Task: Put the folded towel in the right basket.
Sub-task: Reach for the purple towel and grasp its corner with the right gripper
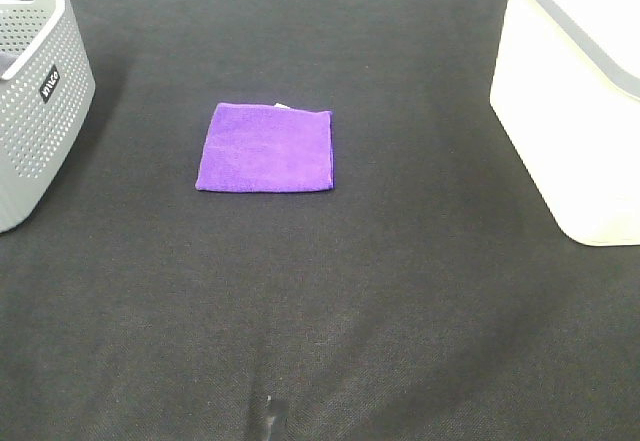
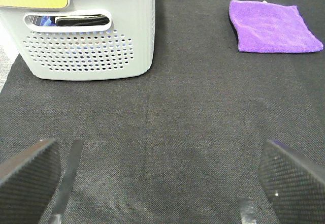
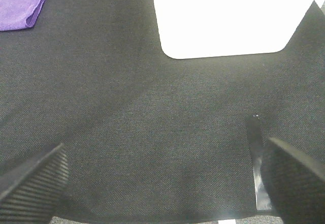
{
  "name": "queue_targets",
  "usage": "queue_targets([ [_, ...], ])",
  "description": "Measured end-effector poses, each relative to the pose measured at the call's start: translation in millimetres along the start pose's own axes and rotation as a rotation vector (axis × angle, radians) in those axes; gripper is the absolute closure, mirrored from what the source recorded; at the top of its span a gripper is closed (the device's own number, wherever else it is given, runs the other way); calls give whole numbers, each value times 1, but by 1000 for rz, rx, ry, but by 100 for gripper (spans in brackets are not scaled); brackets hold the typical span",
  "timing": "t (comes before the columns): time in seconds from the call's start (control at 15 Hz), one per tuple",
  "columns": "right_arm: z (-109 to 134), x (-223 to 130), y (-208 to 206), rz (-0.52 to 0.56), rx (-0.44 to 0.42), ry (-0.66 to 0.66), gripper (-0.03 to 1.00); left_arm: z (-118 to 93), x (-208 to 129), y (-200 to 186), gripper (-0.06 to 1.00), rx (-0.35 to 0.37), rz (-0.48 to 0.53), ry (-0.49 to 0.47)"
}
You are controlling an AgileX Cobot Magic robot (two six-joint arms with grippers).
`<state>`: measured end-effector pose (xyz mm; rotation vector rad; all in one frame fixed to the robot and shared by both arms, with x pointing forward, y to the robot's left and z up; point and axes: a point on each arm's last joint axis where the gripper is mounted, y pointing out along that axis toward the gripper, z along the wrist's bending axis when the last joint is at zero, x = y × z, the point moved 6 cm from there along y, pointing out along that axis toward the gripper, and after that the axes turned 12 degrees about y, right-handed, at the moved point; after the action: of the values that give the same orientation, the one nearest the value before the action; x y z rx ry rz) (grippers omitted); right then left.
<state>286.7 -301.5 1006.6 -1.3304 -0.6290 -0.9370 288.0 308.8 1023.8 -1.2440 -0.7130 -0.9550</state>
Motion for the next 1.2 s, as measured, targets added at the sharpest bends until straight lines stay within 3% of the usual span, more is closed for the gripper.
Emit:
queue_targets([
  [1.2,0,0,0,0,0,0,-1,0,0,0,-4,0,0,0],
])
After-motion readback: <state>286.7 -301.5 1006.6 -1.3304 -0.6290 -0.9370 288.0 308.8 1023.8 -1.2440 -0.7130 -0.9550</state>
